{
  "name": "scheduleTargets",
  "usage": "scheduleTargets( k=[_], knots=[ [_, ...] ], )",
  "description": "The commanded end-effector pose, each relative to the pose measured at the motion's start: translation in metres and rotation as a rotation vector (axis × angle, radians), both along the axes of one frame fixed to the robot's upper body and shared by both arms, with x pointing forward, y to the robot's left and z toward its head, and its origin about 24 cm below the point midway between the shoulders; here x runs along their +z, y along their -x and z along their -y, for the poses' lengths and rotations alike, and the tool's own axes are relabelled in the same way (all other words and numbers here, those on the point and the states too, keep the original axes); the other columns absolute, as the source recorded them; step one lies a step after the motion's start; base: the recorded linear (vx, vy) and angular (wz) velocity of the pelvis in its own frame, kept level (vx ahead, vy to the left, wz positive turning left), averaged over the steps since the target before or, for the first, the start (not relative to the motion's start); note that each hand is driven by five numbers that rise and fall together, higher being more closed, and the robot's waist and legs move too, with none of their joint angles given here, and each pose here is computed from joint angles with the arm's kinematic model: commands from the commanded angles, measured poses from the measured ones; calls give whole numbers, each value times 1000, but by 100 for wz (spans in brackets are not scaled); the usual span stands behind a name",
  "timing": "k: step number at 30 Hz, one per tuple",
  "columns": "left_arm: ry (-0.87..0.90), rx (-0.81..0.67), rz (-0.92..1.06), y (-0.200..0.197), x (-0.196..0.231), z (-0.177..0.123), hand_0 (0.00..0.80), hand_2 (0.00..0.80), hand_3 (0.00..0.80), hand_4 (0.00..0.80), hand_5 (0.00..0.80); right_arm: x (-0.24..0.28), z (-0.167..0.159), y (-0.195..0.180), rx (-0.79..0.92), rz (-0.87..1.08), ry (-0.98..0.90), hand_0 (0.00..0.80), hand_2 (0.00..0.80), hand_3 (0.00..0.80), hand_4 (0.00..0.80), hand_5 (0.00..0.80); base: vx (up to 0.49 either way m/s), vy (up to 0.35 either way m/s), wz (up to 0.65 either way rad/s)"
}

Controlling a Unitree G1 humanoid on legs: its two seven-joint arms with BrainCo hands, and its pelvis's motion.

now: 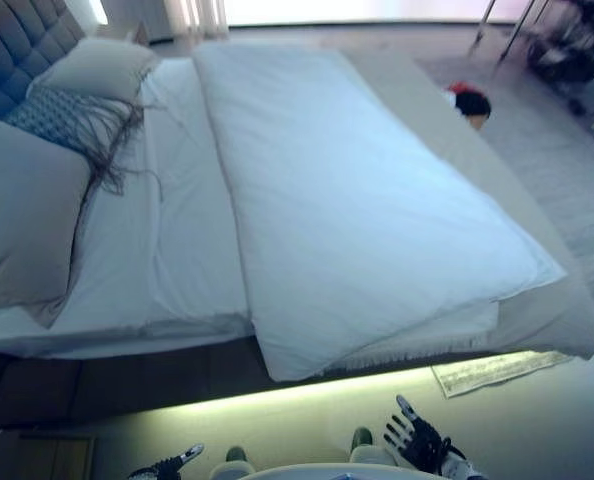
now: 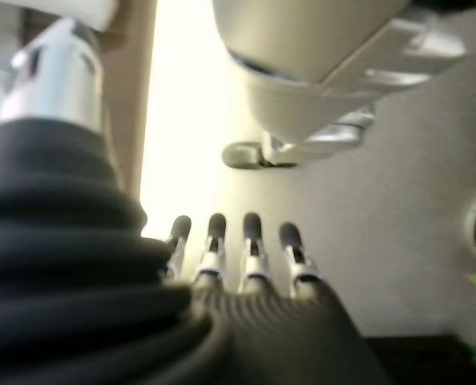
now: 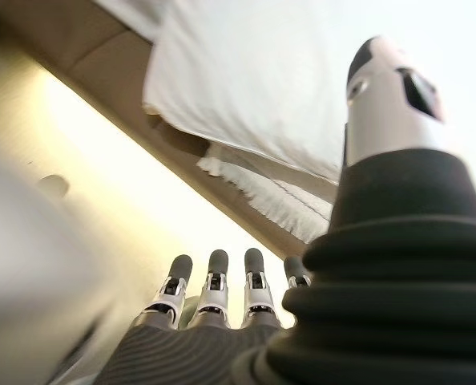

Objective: Make the bed neatly

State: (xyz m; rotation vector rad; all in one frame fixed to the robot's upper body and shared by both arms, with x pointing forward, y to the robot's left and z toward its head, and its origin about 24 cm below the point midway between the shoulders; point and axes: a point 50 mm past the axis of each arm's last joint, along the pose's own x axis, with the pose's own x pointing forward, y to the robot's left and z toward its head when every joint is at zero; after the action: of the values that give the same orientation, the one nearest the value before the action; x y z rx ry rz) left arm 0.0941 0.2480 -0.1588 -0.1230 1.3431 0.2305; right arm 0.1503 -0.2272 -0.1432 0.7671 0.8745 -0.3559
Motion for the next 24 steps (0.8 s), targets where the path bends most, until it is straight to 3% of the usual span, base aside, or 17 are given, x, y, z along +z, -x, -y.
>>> scheduleTargets(
  k=[1, 7, 15, 24],
  knots=[
    [18, 6, 109, -42, 10, 6, 0, 0, 0, 0, 0, 41, 12, -75, -103, 250, 15, 0, 0, 0, 0, 0, -244, -163, 46],
    [7, 4, 158, -63, 18, 3, 0, 0, 0, 0, 0, 79, 33, -117, -230, 382, -11, 0, 0, 0, 0, 0, -122, -102, 20],
    [34, 9, 219, -76, 24, 6, 0, 0, 0, 0, 0, 108, 75, -129, -309, 415, 87, 0, 0, 0, 0, 0, -64, -26, 5],
    [53, -6, 288, -86, 28, 8, 0, 0, 0, 0, 0, 178, 119, -159, -347, 590, 182, 0, 0, 0, 0, 0, -7, -46, 0]
  ],
)
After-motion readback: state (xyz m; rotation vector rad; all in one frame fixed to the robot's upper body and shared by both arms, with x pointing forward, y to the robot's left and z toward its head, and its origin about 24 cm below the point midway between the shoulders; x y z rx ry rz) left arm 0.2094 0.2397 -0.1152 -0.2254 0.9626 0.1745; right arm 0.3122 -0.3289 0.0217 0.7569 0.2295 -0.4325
